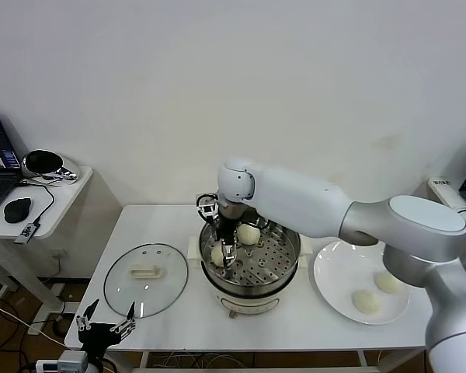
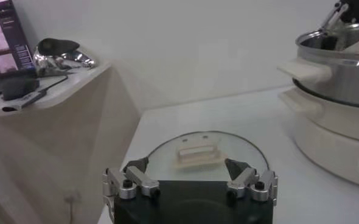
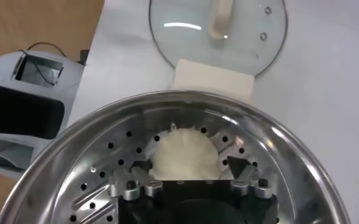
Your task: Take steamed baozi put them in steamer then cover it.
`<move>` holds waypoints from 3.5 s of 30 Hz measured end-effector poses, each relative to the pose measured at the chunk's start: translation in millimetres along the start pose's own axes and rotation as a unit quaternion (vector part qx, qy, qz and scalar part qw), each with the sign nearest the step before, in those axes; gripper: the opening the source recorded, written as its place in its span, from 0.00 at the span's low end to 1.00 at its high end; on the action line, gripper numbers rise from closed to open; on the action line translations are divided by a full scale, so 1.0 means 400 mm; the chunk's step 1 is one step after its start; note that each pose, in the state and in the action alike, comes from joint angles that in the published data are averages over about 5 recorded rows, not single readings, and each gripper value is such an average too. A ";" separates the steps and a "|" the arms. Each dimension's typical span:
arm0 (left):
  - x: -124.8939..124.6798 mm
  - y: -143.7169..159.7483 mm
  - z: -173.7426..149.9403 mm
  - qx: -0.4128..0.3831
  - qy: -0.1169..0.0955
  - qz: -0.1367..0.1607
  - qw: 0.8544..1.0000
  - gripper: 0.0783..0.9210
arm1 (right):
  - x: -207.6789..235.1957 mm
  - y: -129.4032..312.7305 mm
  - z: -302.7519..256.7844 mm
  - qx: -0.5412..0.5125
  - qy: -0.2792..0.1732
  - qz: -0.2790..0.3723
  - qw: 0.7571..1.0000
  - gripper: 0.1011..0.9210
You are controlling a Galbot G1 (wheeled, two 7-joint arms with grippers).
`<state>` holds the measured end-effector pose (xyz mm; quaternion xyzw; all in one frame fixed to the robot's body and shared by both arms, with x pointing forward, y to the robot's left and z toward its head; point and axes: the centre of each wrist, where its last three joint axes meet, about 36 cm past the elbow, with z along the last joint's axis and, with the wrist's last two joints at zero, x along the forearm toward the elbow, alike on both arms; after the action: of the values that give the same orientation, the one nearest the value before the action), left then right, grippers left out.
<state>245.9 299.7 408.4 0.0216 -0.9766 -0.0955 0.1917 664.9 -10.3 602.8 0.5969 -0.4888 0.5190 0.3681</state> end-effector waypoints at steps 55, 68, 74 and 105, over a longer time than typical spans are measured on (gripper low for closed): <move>0.042 -0.018 0.017 -0.013 0.032 0.029 0.999 0.88 | -0.064 0.492 0.896 -0.105 0.093 -0.005 0.990 0.88; 0.040 -0.026 0.027 -0.016 0.038 0.030 0.999 0.88 | -0.129 0.501 0.915 -0.109 0.102 -0.011 0.989 0.88; 0.037 -0.030 0.031 -0.016 0.040 0.031 0.999 0.88 | -0.144 0.508 0.925 -0.112 0.105 -0.016 0.988 0.88; 0.014 -0.056 0.022 -0.005 0.026 0.039 0.999 0.88 | -0.001 0.454 0.916 -0.124 0.097 0.012 0.987 0.49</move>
<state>237.5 278.8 397.9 -0.0151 -0.9709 -0.0922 0.2204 584.8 -402.7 520.3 0.4872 -0.5188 0.5141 0.4787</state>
